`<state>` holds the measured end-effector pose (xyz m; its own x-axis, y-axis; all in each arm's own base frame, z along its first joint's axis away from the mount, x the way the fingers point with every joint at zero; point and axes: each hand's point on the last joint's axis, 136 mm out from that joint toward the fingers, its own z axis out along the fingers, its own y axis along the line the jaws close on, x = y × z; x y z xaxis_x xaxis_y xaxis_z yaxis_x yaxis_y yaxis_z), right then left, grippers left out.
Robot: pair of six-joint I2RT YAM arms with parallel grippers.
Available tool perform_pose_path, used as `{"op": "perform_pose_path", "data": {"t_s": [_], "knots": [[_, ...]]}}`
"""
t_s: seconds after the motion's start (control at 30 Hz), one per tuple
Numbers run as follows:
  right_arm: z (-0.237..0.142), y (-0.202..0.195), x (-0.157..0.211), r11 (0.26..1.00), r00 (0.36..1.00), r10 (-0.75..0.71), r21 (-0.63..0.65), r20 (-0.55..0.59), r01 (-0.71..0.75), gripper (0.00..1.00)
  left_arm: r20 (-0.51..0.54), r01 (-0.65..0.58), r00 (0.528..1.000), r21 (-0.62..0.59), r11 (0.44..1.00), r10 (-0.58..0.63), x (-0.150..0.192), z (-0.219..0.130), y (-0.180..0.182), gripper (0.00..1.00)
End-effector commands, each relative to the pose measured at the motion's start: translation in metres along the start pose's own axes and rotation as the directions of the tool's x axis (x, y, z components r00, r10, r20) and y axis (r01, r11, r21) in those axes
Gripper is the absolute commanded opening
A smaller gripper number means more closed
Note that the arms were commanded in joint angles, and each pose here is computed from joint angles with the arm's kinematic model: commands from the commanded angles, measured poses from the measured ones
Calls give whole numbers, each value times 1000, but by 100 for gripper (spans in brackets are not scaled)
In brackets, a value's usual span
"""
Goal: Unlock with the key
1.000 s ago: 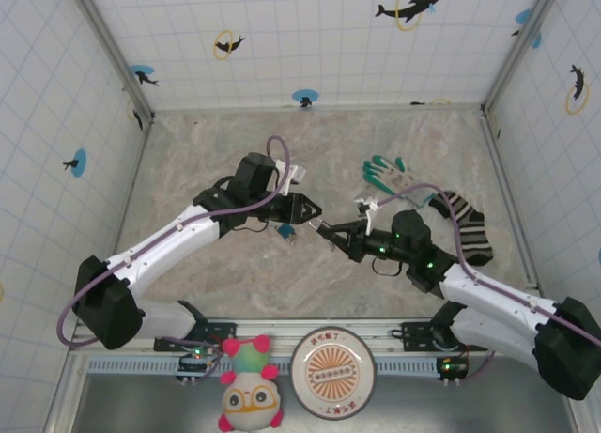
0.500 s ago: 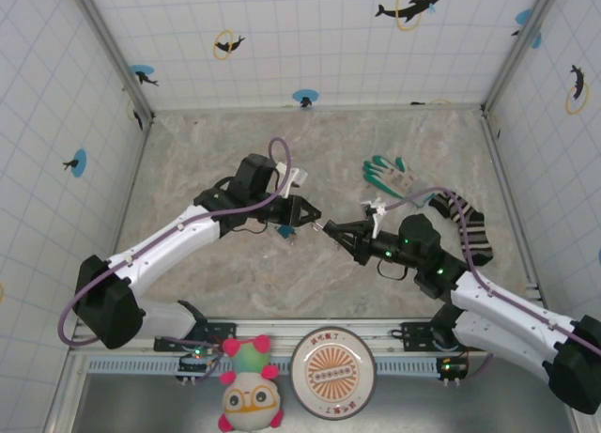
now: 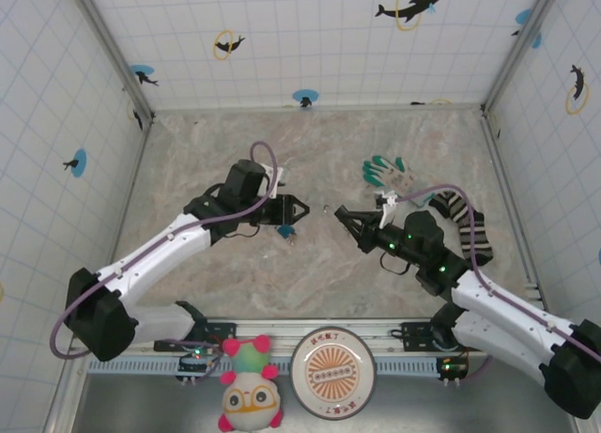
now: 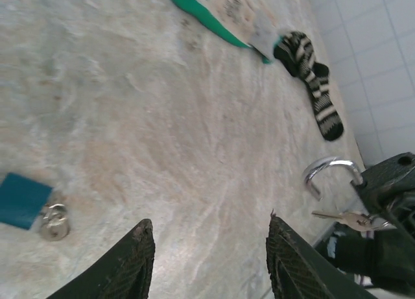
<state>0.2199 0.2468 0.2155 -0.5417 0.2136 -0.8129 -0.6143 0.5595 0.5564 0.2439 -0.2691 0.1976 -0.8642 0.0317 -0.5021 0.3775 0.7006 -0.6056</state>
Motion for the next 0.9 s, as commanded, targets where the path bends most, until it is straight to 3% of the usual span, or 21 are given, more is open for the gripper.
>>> {"op": "perform_pose_path", "data": {"t_s": [0.0, 0.17, 0.5, 0.87], "knots": [[4, -20, -5, 995, 995, 76, 62, 69, -80, 0, 111, 67, 992, -49, 997, -61, -13, -12, 11, 50], [17, -54, 6, 969, 981, 173, 165, 89, -185, 0, 164, 99, 982, -1, 995, -98, -15, -19, 6, 53], [53, -104, 21, 910, 948, 291, 270, 129, -316, 0, 162, 140, 976, 29, 990, -143, -3, -15, 12, 54], [97, -127, 42, 862, 895, 429, 238, 125, -447, 0, 170, 154, 973, 28, 988, -157, 3, -16, 17, 54]]}}
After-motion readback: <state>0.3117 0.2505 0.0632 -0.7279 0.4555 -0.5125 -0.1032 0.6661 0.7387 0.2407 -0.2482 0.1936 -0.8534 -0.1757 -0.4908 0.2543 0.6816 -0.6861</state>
